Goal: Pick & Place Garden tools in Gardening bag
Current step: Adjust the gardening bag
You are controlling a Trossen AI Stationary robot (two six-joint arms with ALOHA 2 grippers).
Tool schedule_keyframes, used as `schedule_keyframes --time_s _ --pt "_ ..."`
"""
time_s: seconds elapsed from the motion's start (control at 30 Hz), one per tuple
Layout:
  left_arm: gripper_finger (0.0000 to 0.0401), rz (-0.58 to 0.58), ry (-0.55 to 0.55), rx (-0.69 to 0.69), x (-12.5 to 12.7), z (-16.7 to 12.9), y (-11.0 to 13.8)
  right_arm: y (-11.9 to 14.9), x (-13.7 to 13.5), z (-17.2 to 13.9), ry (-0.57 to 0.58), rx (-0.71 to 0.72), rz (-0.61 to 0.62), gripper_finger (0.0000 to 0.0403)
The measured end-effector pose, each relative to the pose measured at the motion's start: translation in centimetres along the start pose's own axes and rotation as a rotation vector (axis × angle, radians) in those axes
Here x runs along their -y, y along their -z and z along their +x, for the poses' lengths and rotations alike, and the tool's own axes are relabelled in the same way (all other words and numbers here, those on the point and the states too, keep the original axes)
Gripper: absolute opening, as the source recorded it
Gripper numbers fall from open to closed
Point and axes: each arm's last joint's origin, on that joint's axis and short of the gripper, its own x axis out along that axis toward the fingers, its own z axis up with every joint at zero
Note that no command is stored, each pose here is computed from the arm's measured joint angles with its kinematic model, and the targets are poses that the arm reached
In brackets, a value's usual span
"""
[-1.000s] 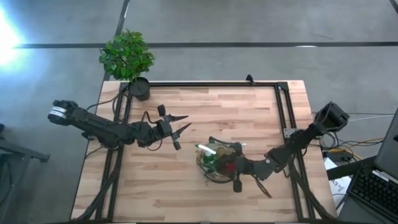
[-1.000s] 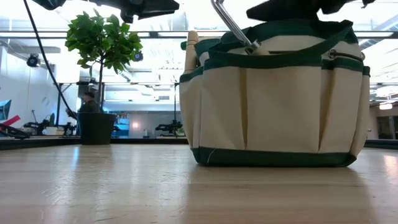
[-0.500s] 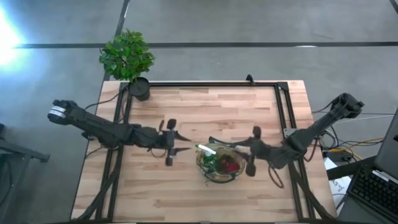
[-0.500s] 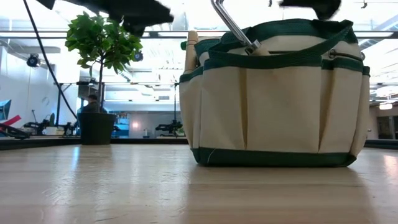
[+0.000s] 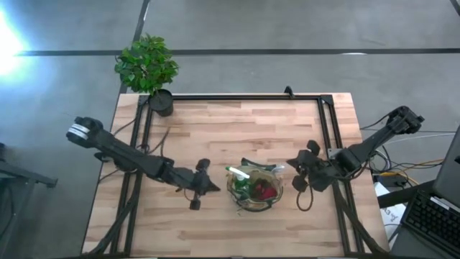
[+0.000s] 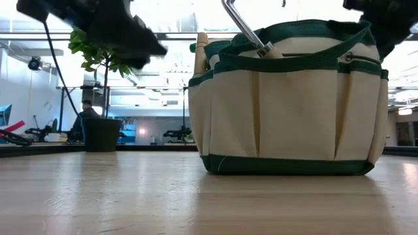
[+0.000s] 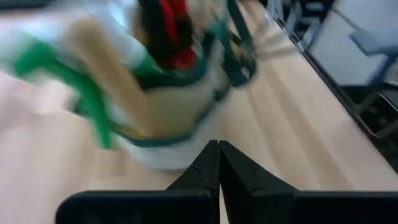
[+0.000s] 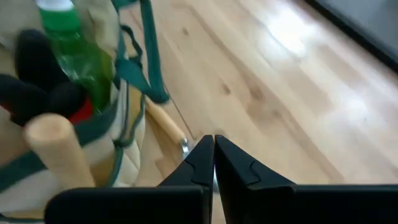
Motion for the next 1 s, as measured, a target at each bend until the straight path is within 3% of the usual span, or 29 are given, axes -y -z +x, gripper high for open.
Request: schedule_keyframes --time_s 0.17,0.33,0.47,0.77,1.0 --pt "0.0004 -0.021 0.162 -0.016 1.2 2.2 1.2 1.2 0.5 0.8 0.021 -0.039 -0.009 0.0008" --pt "0.0003 -0.007 0.285 0.12 2.2 4.8 1.7 1.8 1.2 1.6 0.062 -0.054 -0.005 0.0008" --pt "0.0003 -0.015 0.322 0.167 2.0 6.7 2.7 1.6 1.7 2.0 0.09 -0.063 -0.007 0.0008" --pt "0.0003 -0.019 0.233 0.163 0.2 9.3 3.3 1.4 2.2 2.7 0.097 -0.095 0.001 0.0008" --pt "0.0002 -0.051 0.049 0.13 -1.6 9.8 3.6 1.0 1.6 2.8 0.025 -0.078 0.018 0.0008"
